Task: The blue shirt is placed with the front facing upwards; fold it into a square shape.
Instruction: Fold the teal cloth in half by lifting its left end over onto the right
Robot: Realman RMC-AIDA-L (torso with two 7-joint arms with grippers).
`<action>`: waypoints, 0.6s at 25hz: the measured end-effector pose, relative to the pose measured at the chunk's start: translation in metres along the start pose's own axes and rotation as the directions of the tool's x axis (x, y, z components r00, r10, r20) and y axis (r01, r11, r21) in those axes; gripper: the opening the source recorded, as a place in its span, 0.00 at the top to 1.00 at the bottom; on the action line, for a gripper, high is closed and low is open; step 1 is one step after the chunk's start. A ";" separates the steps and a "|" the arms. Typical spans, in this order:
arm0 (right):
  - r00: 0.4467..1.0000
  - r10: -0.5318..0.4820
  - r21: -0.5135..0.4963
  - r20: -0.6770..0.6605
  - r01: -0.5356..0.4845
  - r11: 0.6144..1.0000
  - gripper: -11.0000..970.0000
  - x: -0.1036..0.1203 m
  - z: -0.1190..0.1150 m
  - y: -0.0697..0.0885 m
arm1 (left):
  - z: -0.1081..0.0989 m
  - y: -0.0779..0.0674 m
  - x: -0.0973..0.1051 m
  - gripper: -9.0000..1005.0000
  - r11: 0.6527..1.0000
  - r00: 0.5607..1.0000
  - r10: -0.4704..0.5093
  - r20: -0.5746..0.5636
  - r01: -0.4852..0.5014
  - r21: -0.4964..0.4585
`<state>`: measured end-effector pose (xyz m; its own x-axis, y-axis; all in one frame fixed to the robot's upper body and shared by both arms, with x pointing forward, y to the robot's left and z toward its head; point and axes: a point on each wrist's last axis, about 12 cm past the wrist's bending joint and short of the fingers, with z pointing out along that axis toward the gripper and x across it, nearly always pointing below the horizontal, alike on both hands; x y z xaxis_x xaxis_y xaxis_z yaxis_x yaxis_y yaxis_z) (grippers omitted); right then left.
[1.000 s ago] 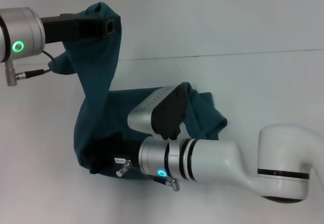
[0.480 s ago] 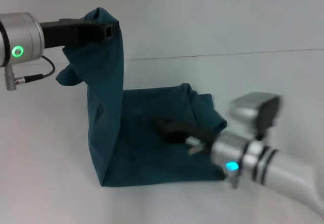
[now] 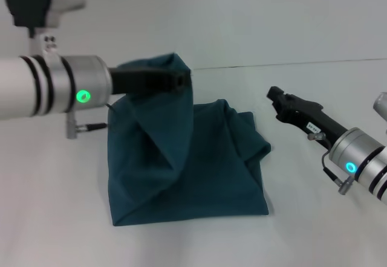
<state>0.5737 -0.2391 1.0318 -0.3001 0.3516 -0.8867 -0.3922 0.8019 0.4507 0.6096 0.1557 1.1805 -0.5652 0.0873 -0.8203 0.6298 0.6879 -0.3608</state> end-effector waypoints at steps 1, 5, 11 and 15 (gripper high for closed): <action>1.000 -0.001 0.007 0.000 0.001 1.000 0.91 0.000 -0.001 -0.002 | 0.000 0.000 0.000 0.94 1.000 1.000 0.000 0.000 0.000 0.000; 1.000 -0.006 0.030 0.000 0.006 1.000 0.91 -0.001 -0.006 -0.008 | 0.022 -0.007 0.014 0.94 0.999 1.000 -0.026 -0.014 0.026 0.028; 1.000 -0.002 0.067 0.010 0.001 0.998 0.91 -0.003 -0.011 -0.016 | 0.055 -0.016 0.038 0.92 0.997 0.999 -0.037 -0.008 0.037 0.069; 1.000 -0.002 0.086 0.018 0.001 0.996 0.90 -0.004 -0.015 -0.021 | 0.070 -0.022 0.050 0.91 0.993 1.000 0.020 -0.009 -0.019 0.114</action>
<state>0.5706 -0.2647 1.0275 -0.2832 0.3584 -0.8896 -0.3164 0.8407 0.4394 0.6048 0.0949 1.1165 -0.5571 0.1078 -0.8234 0.6970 0.5998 -0.3930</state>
